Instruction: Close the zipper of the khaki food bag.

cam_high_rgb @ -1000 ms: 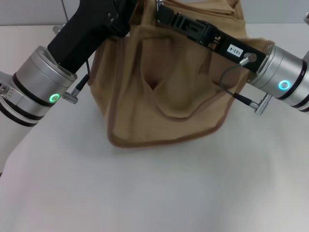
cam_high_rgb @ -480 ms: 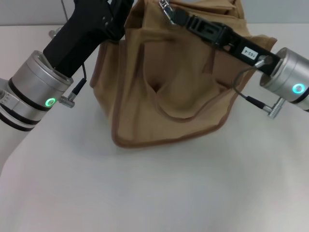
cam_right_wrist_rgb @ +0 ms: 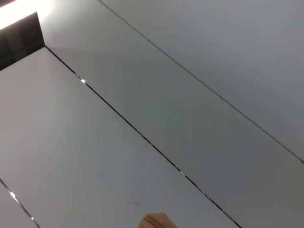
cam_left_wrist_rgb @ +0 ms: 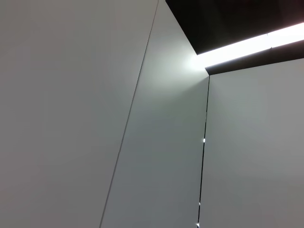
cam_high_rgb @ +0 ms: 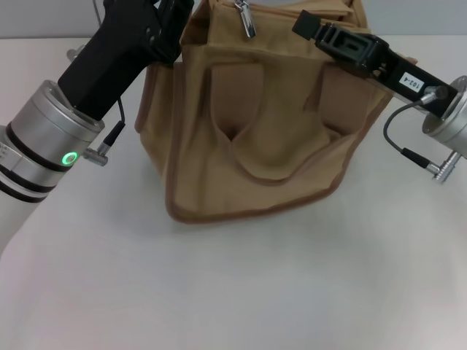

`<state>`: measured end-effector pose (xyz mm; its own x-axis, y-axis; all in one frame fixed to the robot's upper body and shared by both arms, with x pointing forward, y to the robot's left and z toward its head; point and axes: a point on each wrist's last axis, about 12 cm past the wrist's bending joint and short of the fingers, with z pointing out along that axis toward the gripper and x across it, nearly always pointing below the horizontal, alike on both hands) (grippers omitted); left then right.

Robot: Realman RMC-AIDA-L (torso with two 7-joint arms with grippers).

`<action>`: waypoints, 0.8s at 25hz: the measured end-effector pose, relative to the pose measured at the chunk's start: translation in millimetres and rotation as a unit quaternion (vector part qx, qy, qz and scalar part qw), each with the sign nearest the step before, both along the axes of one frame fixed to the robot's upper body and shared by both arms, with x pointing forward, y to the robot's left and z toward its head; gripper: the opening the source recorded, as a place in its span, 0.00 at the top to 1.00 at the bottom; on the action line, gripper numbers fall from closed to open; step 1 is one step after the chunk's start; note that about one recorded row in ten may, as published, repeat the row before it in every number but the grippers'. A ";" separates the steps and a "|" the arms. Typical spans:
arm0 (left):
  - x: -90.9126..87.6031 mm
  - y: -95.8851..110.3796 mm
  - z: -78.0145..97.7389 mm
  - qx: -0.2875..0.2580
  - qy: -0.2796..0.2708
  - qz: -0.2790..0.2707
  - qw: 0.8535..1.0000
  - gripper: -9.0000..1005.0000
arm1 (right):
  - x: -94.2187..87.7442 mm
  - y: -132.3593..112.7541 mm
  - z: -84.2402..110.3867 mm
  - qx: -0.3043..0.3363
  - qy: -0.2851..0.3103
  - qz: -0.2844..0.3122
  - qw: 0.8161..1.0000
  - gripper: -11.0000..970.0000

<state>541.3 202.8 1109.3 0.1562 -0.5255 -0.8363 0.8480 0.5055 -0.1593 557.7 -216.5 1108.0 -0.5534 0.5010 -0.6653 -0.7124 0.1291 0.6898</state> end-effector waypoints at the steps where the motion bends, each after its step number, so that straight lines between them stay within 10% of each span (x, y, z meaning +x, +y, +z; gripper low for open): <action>1: -0.2 0.1 0.2 -0.001 -0.001 -0.001 1.000 0.93 | -0.4 -0.3 0.7 0.002 -0.005 -0.001 1.000 0.99; 15: -1.4 -8.3 2.3 -0.010 -0.001 -0.019 1.000 0.93 | -0.2 9.9 10.3 -0.009 -0.079 0.014 0.997 0.82; 20: -0.4 -10.0 2.8 -0.008 -0.001 -0.021 1.000 0.93 | 6.3 19.7 12.9 -0.021 -0.079 0.024 0.996 0.57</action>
